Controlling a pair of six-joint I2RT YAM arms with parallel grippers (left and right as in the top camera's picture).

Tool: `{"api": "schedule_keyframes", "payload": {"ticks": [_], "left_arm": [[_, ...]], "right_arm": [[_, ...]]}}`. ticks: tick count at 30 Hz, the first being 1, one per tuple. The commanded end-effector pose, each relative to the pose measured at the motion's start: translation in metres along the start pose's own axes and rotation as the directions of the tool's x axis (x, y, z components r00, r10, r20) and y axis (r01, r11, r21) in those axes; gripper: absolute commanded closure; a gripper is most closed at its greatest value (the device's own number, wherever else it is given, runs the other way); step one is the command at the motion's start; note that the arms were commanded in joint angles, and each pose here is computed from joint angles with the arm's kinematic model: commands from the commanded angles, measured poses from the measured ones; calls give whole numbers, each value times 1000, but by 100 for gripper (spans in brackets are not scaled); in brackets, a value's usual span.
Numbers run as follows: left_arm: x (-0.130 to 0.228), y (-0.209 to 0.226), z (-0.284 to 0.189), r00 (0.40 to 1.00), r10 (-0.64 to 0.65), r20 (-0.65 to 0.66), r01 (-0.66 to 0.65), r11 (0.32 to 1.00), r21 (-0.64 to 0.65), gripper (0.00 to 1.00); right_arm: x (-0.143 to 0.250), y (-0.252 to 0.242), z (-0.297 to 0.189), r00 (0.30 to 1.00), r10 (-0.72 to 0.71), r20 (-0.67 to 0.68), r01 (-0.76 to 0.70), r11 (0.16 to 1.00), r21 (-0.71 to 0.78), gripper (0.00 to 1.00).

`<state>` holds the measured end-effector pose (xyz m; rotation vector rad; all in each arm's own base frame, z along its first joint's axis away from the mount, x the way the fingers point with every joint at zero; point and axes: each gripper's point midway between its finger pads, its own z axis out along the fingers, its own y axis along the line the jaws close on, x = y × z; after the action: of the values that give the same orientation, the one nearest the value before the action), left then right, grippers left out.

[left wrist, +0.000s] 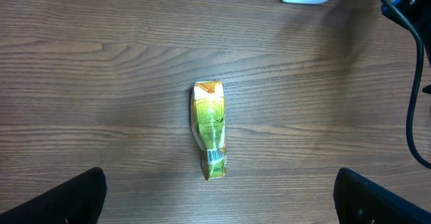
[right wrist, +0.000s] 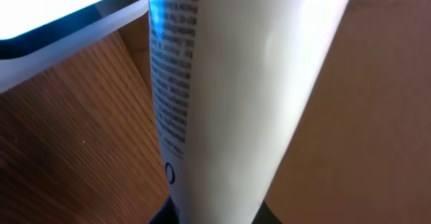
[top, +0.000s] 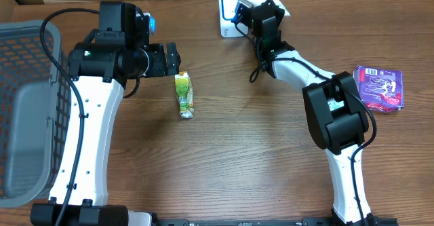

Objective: Scan the item barcode
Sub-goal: 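Lift the white tube and hold it in front of the scanner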

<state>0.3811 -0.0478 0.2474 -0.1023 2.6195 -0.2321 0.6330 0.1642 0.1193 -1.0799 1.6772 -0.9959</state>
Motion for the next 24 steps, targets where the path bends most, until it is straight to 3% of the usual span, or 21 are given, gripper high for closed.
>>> {"api": "schedule_keyframes", "payload": {"ticks": [1, 15, 20, 24], "left_arm": [[-2, 0, 2, 1000, 6, 3, -6, 1000, -3, 0], [-2, 0, 2, 1000, 6, 3, -6, 1000, -3, 1], [-2, 0, 2, 1000, 6, 3, -6, 1000, -3, 0], [-2, 0, 2, 1000, 6, 3, -6, 1000, -4, 1]], "right_arm": [[-18, -24, -6, 997, 61, 47, -63, 997, 42, 96], [-50, -13, -30, 995, 37, 89, -37, 999, -13, 96], [-63, -45, -62, 966, 240, 93, -236, 970, -56, 96], [-62, -81, -110, 894, 446, 45, -438, 890, -128, 96]]}}
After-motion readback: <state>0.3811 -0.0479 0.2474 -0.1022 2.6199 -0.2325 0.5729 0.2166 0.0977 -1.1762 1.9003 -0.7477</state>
